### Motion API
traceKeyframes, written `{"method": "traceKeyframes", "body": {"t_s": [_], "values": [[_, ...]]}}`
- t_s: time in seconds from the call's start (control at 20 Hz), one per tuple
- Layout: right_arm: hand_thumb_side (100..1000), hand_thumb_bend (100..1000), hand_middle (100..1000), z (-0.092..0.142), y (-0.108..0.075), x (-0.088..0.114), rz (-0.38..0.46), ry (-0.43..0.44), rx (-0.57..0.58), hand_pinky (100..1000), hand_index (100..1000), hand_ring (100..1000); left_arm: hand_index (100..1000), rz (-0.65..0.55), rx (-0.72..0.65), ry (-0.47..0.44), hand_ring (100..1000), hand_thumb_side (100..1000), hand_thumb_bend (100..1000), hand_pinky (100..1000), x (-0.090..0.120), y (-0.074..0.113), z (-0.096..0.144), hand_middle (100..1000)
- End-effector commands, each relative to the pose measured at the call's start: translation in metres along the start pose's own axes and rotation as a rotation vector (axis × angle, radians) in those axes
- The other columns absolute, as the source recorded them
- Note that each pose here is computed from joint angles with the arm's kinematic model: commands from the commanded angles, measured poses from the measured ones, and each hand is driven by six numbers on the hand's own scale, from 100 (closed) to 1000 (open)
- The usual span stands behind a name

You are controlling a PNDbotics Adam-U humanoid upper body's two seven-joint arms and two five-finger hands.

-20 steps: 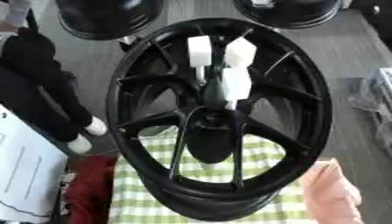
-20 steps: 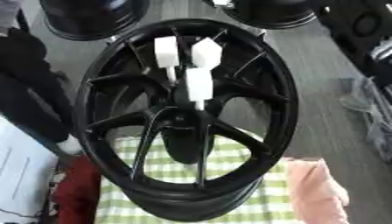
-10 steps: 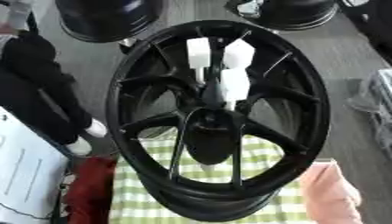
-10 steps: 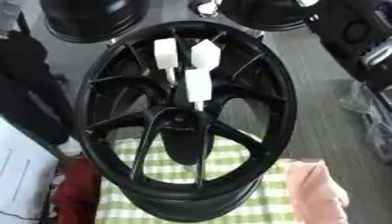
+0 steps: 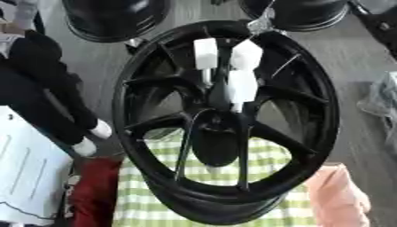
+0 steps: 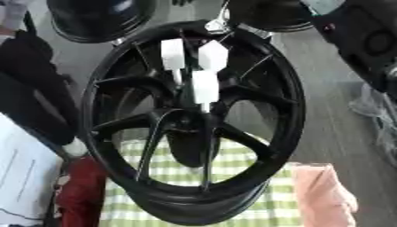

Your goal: Pull the pin out of the wheel hub.

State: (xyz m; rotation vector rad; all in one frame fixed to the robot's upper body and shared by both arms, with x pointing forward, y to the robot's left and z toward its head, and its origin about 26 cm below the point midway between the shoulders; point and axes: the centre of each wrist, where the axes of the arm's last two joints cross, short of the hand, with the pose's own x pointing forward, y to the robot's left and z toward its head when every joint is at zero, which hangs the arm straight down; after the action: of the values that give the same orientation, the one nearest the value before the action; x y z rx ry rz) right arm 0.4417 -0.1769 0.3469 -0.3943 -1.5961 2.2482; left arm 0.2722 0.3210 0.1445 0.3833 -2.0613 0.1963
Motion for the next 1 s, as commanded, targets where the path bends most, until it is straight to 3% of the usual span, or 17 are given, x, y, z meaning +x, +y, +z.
{"method": "traceKeyframes", "body": {"t_s": [0.05,0.45,0.8,1.0], "values": [[355,224,762,0.015,-0.014,0.006,0.103,-0.023,0.089,794,855,805,782,-0.017,0.008,-0.029,769,609,352,761,0.006,0.004,-0.004,744],[358,215,761,0.019,-0.008,0.010,0.064,-0.001,0.093,795,850,807,782,-0.019,0.010,-0.027,768,612,352,761,0.006,0.004,-0.003,743],[482,274,766,0.021,0.002,0.006,0.049,-0.009,0.115,799,847,812,782,-0.015,0.010,-0.025,768,613,353,761,0.006,0.004,-0.003,745],[475,283,763,0.020,0.006,0.006,0.031,-0.022,0.118,797,845,810,782,-0.014,0.011,-0.021,768,615,352,762,0.005,0.004,-0.003,744]]}}
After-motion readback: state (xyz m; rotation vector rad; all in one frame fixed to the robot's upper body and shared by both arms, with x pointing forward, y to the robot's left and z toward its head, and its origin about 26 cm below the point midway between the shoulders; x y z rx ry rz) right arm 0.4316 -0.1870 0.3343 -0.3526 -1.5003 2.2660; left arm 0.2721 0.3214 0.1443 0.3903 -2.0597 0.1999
